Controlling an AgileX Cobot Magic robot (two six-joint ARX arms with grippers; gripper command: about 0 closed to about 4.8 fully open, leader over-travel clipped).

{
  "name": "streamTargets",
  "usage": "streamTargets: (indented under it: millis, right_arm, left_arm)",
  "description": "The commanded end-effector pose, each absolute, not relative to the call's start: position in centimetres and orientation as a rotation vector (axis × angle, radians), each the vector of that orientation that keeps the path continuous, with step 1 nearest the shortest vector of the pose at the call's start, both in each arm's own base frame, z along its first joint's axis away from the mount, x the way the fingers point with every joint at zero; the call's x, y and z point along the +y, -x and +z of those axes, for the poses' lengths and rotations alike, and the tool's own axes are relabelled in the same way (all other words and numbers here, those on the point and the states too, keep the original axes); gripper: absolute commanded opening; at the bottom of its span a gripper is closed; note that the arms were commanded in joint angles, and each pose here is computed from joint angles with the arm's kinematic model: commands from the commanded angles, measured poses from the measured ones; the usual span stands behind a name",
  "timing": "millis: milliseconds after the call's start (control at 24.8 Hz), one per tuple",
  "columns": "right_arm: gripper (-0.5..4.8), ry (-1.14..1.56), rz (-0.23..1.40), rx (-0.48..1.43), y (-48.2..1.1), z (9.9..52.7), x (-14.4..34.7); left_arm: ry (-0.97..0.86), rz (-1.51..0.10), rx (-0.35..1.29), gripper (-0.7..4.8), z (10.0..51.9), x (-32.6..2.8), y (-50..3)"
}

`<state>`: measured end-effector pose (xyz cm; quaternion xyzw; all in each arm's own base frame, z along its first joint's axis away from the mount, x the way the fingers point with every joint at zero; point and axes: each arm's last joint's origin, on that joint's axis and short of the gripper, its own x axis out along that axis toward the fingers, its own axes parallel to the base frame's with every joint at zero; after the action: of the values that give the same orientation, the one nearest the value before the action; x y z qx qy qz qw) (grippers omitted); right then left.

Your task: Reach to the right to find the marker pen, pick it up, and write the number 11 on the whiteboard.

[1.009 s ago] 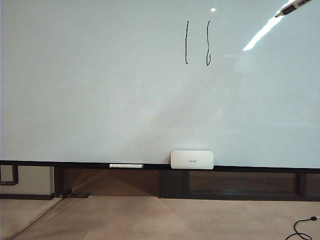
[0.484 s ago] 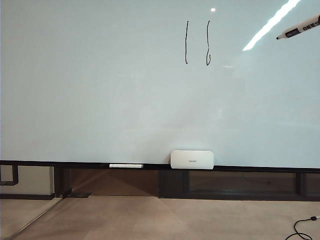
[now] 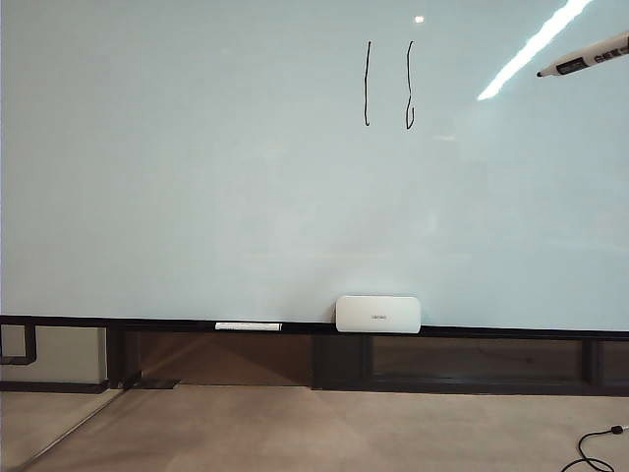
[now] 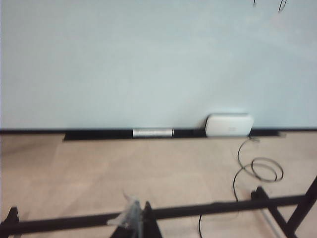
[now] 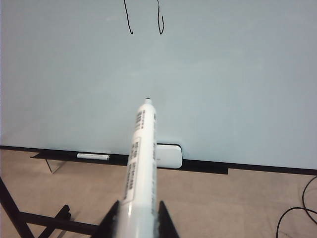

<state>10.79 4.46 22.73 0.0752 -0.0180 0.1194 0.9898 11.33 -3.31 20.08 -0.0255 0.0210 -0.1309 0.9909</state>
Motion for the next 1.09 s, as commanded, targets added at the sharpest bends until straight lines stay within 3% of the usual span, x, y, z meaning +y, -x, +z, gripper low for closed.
streamTargets:
  millis: [40, 767, 1090]
  right_arm:
    - [-0.01, -0.159, 0.239, -0.069, -10.3, 22.2, 4.3]
    - [-0.01, -0.113, 0.266, -0.05, -9.5, 17.2, 4.0]
    - [0.0, -0.082, 0.263, -0.045, -9.5, 17.1, 4.0]
  left_arm:
    - [0.048, -0.268, 0.007, -0.05, 19.6, -3.3, -11.4]
    - [-0.046, -0.315, -0.007, -0.05, 16.9, -3.5, -11.2]
    - [-0.045, -0.311, -0.005, -0.05, 16.9, -3.4, -11.2]
